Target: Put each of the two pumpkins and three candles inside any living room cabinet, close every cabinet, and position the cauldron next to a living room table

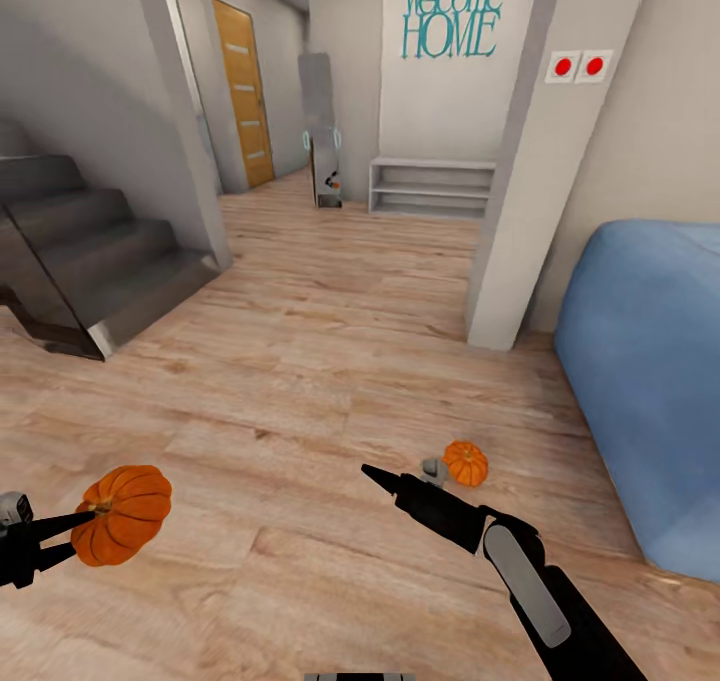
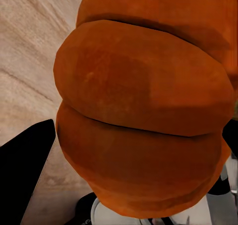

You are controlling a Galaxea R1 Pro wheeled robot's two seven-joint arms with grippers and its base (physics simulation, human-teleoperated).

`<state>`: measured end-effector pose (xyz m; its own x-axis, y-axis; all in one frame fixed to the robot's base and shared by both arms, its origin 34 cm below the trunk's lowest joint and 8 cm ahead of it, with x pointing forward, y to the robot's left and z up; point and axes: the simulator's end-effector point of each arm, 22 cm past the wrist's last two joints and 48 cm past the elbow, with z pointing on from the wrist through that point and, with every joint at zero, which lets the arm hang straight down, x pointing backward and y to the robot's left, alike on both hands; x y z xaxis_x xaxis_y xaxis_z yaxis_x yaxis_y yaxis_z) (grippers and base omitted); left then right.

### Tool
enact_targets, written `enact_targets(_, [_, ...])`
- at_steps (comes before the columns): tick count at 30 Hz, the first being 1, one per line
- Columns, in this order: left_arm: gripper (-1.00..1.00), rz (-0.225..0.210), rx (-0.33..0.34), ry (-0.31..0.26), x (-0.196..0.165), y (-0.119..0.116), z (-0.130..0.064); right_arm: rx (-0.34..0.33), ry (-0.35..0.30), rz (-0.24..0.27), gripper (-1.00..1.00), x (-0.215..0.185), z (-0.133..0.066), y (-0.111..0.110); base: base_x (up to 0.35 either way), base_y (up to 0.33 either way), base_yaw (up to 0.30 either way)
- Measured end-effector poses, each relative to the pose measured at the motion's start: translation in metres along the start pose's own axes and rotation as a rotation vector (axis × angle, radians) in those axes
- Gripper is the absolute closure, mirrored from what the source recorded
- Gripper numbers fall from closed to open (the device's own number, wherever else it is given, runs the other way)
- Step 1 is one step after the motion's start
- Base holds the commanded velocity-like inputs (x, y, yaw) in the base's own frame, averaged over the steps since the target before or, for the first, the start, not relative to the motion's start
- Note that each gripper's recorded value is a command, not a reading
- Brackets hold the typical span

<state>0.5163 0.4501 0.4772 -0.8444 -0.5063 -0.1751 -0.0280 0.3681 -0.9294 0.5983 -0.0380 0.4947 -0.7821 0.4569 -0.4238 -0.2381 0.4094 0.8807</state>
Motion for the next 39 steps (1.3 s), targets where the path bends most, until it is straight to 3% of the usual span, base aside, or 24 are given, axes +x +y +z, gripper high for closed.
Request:
enact_targets(10, [1.00,0.005,0.004,-0.002,-0.0003,-0.0026,-0.0003,-0.003,-0.002,-0.004,-1.00,-0.0012,-0.0001,0.0032,0.328,-0.065,0.161])
enact_targets(25, [1.00,0.006,0.005,-0.002,-0.0004,-0.0031,0.0000,-0.002,-0.002,-0.005,-1.00,-0.0017,-0.0008,0.0028,0.288,-0.158,0.010])
enact_targets(39, [1.00,0.006,0.012,-0.004,-0.0011,-0.0046,0.0013,-0.004,-0.004,-0.004,-1.00,-0.0024,-0.0012,0.0029,0.097,-0.018,0.000])
